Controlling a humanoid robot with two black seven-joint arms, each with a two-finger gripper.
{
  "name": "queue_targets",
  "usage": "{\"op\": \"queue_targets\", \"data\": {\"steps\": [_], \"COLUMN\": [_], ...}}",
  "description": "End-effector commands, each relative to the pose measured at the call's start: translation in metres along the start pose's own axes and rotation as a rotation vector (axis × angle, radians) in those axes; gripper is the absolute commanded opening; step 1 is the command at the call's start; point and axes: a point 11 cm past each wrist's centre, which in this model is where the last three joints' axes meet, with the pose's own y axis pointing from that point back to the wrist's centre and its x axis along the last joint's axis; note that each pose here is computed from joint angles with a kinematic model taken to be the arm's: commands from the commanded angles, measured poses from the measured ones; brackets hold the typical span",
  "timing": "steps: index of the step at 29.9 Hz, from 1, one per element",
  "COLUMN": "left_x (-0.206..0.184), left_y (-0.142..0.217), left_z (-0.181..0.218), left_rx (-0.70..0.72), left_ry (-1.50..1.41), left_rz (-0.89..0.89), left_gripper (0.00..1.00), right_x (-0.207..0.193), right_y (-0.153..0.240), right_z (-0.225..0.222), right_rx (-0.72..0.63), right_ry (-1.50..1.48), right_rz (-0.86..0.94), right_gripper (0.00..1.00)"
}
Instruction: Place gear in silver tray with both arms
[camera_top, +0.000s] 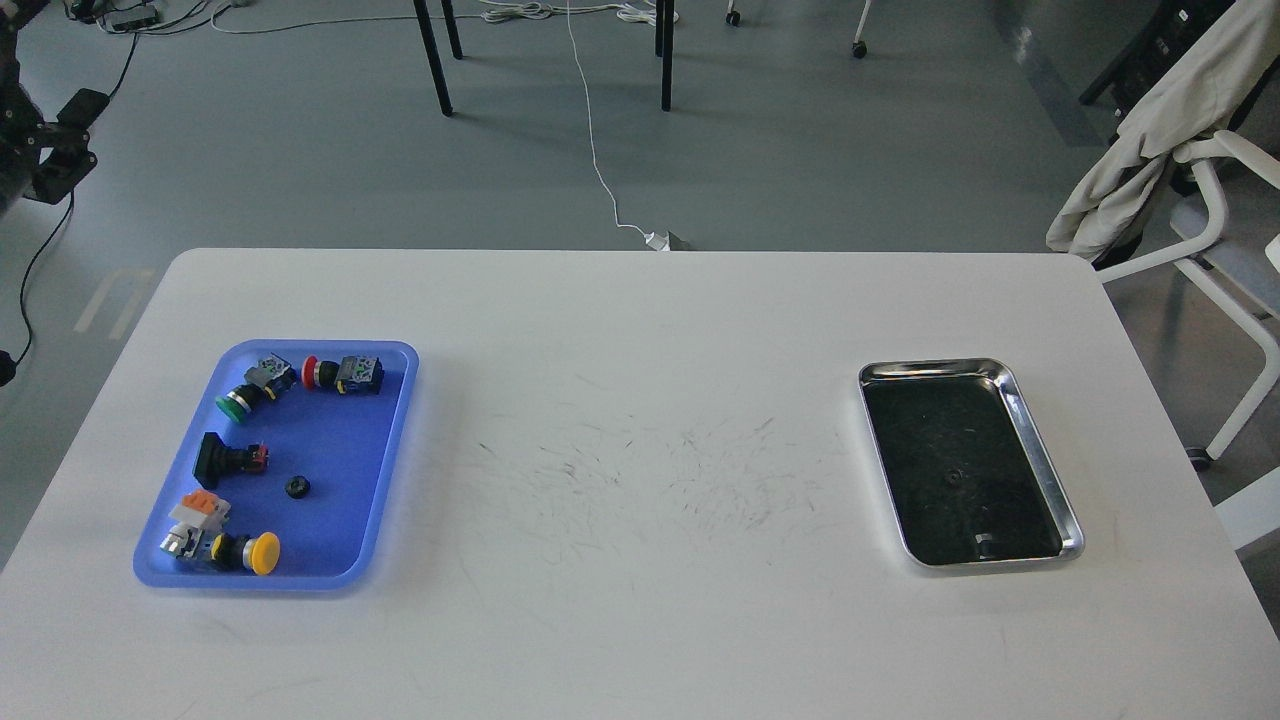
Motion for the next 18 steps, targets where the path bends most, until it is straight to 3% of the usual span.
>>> {"op": "queue_targets", "data": {"steps": [1, 5, 12, 18], "left_x": [-0.012, -0.008, -0.044, -0.049], "left_y": [-0.02, -0.031, -0.048, -0.047], "left_z": [0.024, 0.046, 0.028, 0.022], "left_rx": [-0.062, -0.109, -0.101, -0.085], "left_ry": [0.008, -0.006, 0.044, 0.045], "left_rz": [-0.028, -0.019, -0.078, -0.093], "left_gripper": [0.98, 0.98, 0.98, 0.98], "right_x": [-0.027, -0.049, -0.111, -0.11], "right_y": [-0.015, -0.029, -0.022, -0.01], "right_z": [-0.013, -0.016, 0.034, 0.047], "right_rx": [0.027, 0.045, -0.038, -0.075], "right_ry": [0.102, 0.18, 0.101, 0.077], "right_rz": [-0.107, -0.191, -0.338, -0.318], "right_gripper": [0.97, 0.97, 0.98, 0.99]}}
